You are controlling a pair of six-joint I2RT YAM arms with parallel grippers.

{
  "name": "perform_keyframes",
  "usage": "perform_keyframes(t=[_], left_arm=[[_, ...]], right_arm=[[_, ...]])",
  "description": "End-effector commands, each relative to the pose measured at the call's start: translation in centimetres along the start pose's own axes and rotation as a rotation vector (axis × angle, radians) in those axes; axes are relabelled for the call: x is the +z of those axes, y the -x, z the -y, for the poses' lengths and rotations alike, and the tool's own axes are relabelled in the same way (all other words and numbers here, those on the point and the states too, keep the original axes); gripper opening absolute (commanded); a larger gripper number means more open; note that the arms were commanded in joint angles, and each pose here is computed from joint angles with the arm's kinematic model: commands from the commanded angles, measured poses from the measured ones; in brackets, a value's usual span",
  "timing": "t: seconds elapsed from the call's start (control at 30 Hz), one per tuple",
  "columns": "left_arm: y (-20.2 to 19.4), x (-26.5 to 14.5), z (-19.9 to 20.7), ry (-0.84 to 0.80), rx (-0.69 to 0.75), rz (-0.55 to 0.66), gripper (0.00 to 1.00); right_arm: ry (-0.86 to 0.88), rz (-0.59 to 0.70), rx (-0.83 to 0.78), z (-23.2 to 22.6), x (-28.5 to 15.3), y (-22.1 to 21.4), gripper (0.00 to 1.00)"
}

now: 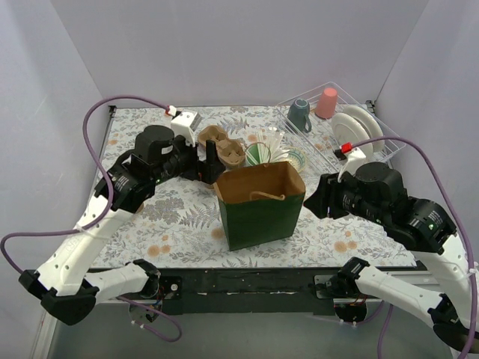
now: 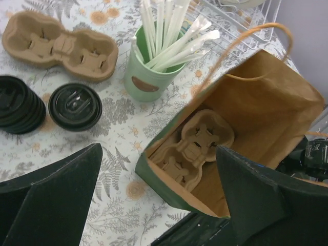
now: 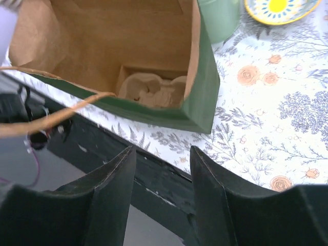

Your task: Pack the takeout coffee

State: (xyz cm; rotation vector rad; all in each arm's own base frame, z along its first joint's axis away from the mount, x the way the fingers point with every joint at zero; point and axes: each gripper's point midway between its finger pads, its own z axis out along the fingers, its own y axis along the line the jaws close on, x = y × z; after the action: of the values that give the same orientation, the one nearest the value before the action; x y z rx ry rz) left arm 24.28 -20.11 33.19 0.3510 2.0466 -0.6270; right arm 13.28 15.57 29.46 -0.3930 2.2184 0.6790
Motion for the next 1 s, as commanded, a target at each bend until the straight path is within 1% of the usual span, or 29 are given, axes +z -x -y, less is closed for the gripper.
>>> perform_keyframes(t=[0.0, 0.03, 0.07, 0.13, 0.27, 0.33, 0.37, 0.43, 0.47, 0.5, 0.57, 0.67, 0.73, 0.83, 0.87, 0.9, 0.93, 0.97], left_arm=[[4.1, -0.2, 2.2, -0.104, 0.14, 0.097, 0.93], [4.2, 0.7, 2.3, -0.11, 0.153, 0.085, 0.92], [5.2, 0.8, 2.7, -0.123, 0.168, 0.109, 0.92], [5.4, 2.1, 2.9, -0.128, 0.172, 0.091, 0.92], [6.5, 3.6, 3.3, -0.149, 0.186, 0.121, 0.89], [6.8, 4.2, 3.4, -0.148, 0.182, 0.131, 0.89], [6.8, 5.0, 3.3, -0.14, 0.175, 0.123, 0.89], [7.6, 5.4, 3.2, -0.119, 0.146, 0.135, 0.89], [8.0, 5.5, 3.1, -0.112, 0.126, 0.15, 0.89], [8.1, 5.6, 3.0, -0.098, 0.088, 0.152, 0.89], [8.0, 5.6, 3.1, -0.102, 0.066, 0.152, 0.89], [7.0, 5.7, 2.7, -0.09, 0.054, 0.141, 0.89], [7.1, 5.8, 1.8, -0.038, 0.036, 0.141, 0.9], [8.0, 5.3, 1.6, -0.013, 0.031, 0.131, 0.9], [8.2, 5.4, 0.9, 0.035, 0.008, 0.126, 0.9], [8.1, 5.4, 0.7, 0.049, -0.006, 0.11, 0.9], [7.3, 5.5, 0.4, 0.064, -0.021, 0.064, 0.9], [7.3, 5.2, 0.8, 0.056, -0.058, 0.056, 0.9]], right_arm=[[-0.134, 0.109, 0.161, 1.2, -1.0, 3.1, 0.55], [-0.134, 0.12, 0.22, 0.9, -1.3, 3.6, 0.55], [-0.148, 0.108, 0.244, 1.0, -1.2, 3.5, 0.55], [-0.144, 0.103, 0.302, 0.5, -1.3, 3.8, 0.55], [-0.244, 0.016, 0.372, 1.1, -1.2, 3.3, 0.54], [-0.257, -0.006, 0.411, 0.9, -1.5, 3.1, 0.54], [-0.254, -0.004, 0.472, 0.5, -1.6, 3.4, 0.53], [-0.237, -0.031, 0.535, -0.2, -1.6, 3.0, 0.51], [-0.234, -0.038, 0.619, -0.5, -1.5, 2.6, 0.51], [-0.22, -0.052, 0.669, -1.0, -1.5, 2.4, 0.5], [-0.217, -0.051, 0.777, -1.4, -1.5, 2.3, 0.5], [-0.242, -0.018, 0.832, -1.1, -1.3, 3.0, 0.5], [-0.255, 0.019, 0.811, -0.7, -0.6, 3.8, 0.52], [-0.239, 0.069, 0.733, -0.5, 0.5, 4.9, 0.53], [-0.226, 0.08, 0.693, -0.5, 0.8, 5.2, 0.53], [-0.208, 0.095, 0.674, -0.6, 1.0, 5.6, 0.53], [-0.173, 0.131, 0.656, -1.0, 1.4, 6.5, 0.53], [-0.157, 0.148, 0.601, -1.1, 1.4, 7.0, 0.53]])
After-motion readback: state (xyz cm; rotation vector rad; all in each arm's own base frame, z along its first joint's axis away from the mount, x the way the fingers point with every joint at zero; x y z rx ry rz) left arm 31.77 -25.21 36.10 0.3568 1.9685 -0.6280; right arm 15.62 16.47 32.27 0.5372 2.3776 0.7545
